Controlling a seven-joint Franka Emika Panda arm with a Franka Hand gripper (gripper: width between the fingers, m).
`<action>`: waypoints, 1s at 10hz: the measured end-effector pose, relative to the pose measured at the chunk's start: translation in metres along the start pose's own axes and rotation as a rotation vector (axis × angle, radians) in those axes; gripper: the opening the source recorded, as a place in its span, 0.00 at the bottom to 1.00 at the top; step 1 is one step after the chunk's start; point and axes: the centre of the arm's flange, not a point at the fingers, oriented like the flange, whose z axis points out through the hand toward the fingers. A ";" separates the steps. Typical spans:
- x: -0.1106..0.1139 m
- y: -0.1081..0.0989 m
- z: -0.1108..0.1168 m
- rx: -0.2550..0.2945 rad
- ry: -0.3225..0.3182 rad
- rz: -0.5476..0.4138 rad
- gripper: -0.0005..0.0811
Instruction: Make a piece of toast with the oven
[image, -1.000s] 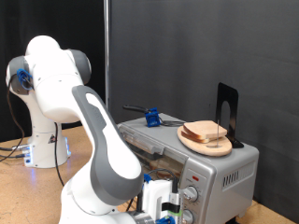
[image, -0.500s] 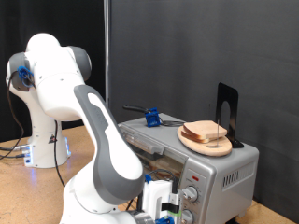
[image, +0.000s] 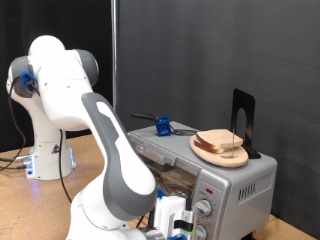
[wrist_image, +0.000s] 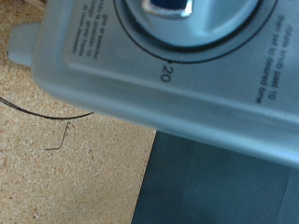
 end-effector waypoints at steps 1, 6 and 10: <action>0.000 0.000 0.001 0.003 -0.001 0.000 0.47; -0.004 -0.005 -0.004 0.015 0.006 0.000 0.03; 0.001 -0.003 -0.009 0.021 0.112 -0.106 0.01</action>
